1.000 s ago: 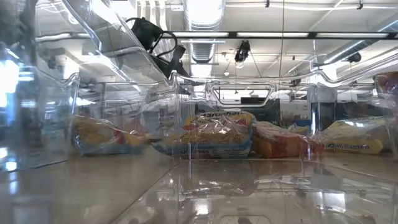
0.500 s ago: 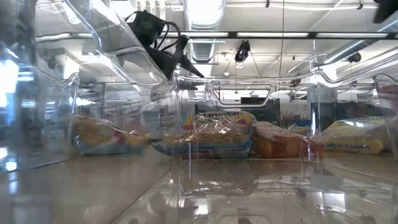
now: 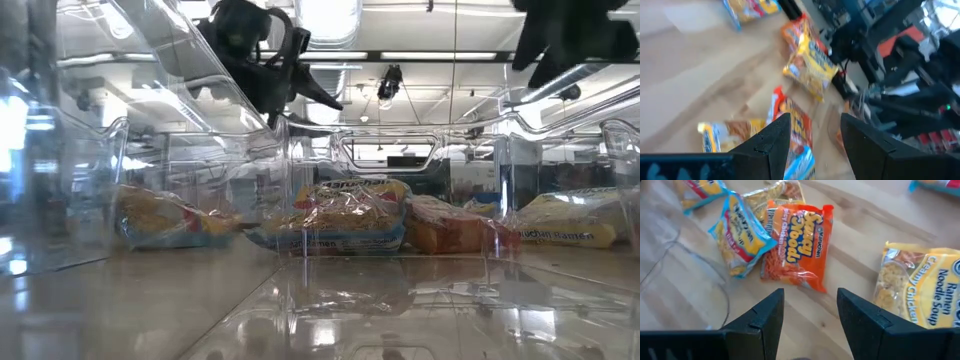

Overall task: Sort Maruchan noodles
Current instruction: Put the orange noodle pack into the right transparent bin

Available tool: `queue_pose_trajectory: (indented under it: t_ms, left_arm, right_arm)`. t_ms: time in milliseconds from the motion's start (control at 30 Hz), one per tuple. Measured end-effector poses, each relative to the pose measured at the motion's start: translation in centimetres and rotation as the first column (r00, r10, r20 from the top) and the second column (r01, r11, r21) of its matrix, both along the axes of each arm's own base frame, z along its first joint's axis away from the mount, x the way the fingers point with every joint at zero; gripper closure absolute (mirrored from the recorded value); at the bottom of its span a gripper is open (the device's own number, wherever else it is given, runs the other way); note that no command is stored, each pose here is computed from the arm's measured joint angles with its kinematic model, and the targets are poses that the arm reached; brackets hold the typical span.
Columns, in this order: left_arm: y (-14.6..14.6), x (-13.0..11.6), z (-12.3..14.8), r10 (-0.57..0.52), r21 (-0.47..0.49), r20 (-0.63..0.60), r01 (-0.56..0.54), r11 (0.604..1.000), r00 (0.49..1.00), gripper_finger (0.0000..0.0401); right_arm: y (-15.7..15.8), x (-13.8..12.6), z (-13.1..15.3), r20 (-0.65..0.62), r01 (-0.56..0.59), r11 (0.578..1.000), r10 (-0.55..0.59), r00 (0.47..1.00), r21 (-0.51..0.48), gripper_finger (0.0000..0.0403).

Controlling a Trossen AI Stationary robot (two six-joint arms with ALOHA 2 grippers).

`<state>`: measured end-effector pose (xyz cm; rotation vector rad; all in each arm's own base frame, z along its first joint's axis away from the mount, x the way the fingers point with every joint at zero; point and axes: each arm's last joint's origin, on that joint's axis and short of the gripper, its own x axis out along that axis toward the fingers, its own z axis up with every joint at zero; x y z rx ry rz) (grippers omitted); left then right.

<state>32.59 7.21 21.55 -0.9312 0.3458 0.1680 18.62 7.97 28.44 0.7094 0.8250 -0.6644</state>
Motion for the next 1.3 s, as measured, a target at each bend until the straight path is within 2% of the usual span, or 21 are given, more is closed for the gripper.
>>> queue_pose_trajectory:
  t_ms: [200, 433, 667, 800, 933, 1133, 1300]
  left_arm:
    - [-1.7, -0.1, -0.9, -0.056, -0.014, -0.102, 0.054, 0.998, 0.993, 0.0245]
    - [-2.3, -0.2, -1.3, -0.081, -0.009, -0.143, 0.081, 0.997, 0.986, 0.0245]
    - [-2.2, 0.2, -2.1, -0.058, -0.001, -0.156, 0.058, 0.998, 0.986, 0.0245]
    - [-2.1, 1.1, -3.1, -0.078, -0.019, -0.186, 0.076, 0.997, 0.979, 0.0245]
    - [-1.9, 2.7, -2.8, -0.098, -0.001, -0.167, 0.099, 0.995, 0.981, 0.0245]
    - [-2.3, 4.8, -3.1, -0.214, -0.004, -0.151, 0.216, 0.976, 0.965, 0.0245]
    - [-2.2, 5.8, -4.1, -0.235, -0.040, -0.170, 0.232, 0.972, 0.957, 0.0245]
  right_arm:
    - [-1.7, 1.1, -1.8, 0.006, 0.065, 0.997, -0.065, 0.998, 0.035, 0.0232]
    - [-3.9, 2.6, -3.4, 0.026, -0.006, 0.988, 0.002, 1.000, 0.155, 0.0232]
    - [-6.9, 2.9, -5.5, 0.013, 0.001, 0.968, -0.004, 1.000, 0.251, 0.0232]
    - [-8.3, 3.1, -6.1, 0.044, -0.012, 0.959, -0.001, 0.999, 0.283, 0.0232]
    - [-9.4, 3.3, -6.3, 0.050, -0.029, 0.957, 0.015, 0.999, 0.288, 0.0232]
    - [-10.5, 3.7, -6.9, 0.039, -0.099, 0.945, 0.091, 0.995, 0.312, 0.0232]
    - [-11.5, 4.0, -7.4, 0.039, -0.151, 0.942, 0.146, 0.988, 0.298, 0.0224]
